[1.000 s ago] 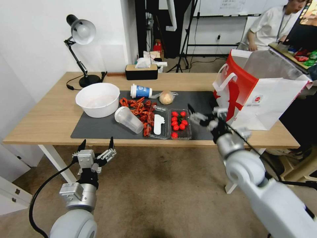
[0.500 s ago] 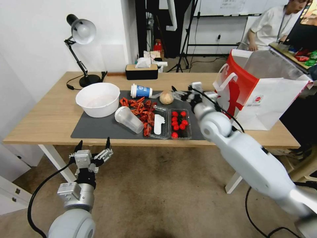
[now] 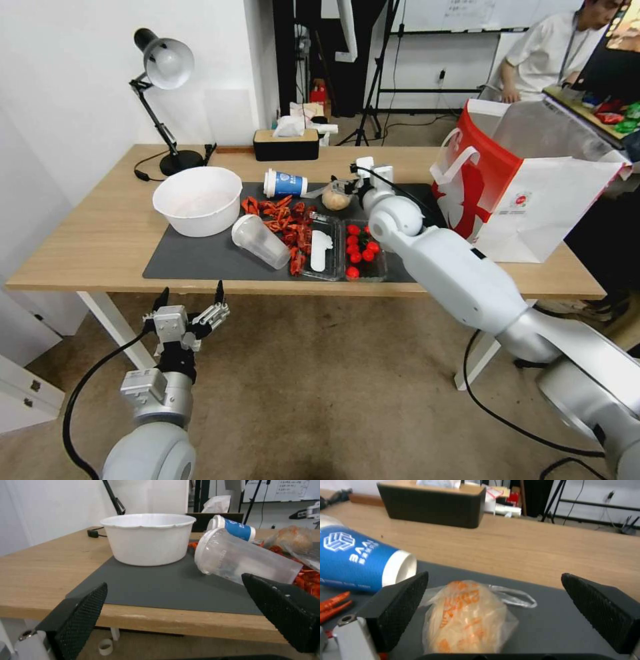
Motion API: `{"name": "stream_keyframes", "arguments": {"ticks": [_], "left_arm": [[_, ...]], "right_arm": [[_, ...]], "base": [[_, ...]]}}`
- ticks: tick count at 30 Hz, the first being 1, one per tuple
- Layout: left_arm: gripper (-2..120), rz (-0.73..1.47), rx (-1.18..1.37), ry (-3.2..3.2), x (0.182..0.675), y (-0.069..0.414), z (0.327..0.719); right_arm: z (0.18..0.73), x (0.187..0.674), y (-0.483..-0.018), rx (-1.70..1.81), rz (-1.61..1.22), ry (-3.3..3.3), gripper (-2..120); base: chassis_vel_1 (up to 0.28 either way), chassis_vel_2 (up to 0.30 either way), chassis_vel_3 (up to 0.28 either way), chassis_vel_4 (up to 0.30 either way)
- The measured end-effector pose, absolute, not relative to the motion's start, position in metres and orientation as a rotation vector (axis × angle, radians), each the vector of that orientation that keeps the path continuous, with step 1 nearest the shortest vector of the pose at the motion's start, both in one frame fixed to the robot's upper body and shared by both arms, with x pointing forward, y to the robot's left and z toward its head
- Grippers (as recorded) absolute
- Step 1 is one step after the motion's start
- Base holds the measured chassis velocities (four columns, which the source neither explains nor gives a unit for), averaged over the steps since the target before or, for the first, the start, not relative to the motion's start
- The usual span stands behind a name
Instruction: Pick up the trash from the table and place it into the takeout bag.
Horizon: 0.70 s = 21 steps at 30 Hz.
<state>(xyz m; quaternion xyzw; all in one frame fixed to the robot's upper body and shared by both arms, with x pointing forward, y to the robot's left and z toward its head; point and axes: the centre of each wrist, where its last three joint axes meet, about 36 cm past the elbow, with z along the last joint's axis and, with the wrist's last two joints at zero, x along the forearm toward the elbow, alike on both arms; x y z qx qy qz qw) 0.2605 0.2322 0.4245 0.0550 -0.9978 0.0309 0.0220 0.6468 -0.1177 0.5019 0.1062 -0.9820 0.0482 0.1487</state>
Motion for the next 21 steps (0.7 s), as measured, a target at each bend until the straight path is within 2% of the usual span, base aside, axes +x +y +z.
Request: {"name": "stream_keyframes", "arguments": {"ticks": [21], "left_arm": [[100,0.096,0.177,-3.095,0.262,0.233,0.423]], "right_arm": [[0.479,0.665,-0.085,0.238,0.231,-2.674,100]], "base": [[0.000,0.000,0.000,0.000]]}}
